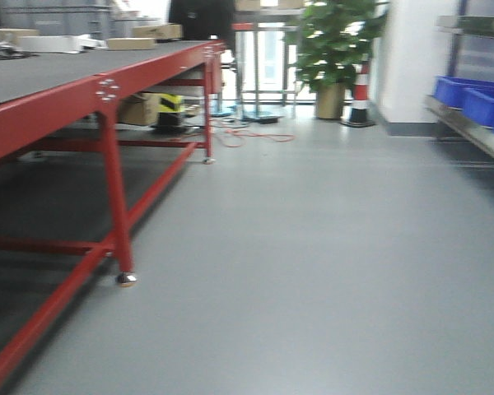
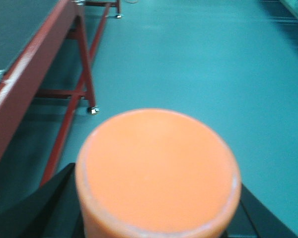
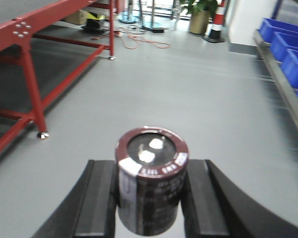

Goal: Place cylindrical capacitor in blue bin on shelf
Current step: 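Drive the base away from the table toward the bin shelf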

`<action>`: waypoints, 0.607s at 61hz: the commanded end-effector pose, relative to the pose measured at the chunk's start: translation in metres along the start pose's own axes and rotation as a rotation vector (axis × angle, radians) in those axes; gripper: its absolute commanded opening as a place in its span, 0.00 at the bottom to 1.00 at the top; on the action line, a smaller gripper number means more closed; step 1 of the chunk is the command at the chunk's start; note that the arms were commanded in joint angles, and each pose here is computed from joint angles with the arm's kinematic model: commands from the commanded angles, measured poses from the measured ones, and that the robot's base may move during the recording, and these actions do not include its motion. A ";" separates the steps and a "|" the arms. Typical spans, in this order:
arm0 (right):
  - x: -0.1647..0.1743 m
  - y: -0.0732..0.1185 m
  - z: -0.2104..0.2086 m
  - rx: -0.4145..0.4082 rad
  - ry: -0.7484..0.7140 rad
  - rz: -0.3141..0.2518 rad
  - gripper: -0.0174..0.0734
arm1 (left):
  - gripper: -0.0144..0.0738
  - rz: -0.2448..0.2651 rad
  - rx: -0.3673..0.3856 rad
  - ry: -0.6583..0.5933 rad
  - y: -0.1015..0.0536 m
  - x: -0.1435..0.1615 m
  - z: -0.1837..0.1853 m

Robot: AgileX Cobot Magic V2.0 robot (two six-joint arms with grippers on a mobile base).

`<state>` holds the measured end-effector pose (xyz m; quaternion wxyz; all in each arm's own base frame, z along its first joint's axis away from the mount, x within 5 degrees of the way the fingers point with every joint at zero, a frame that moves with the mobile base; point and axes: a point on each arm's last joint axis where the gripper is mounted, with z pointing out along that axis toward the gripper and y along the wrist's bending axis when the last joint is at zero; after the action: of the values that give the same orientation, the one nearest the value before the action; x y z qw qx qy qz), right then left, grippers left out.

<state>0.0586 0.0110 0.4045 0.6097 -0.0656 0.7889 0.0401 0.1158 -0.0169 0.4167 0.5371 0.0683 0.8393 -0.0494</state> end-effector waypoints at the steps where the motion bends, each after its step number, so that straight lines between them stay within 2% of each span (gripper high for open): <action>1: -0.004 -0.001 -0.003 0.009 -0.036 -0.013 0.05 | 0.04 0.002 0.005 -0.021 -0.001 -0.002 0.000; 37: -0.004 -0.001 -0.003 0.009 -0.036 -0.013 0.05 | 0.04 0.002 0.005 -0.021 -0.001 -0.002 0.000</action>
<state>0.0579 0.0110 0.4046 0.6107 -0.0656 0.7881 0.0401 0.1158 -0.0169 0.4167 0.5371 0.0683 0.8393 -0.0494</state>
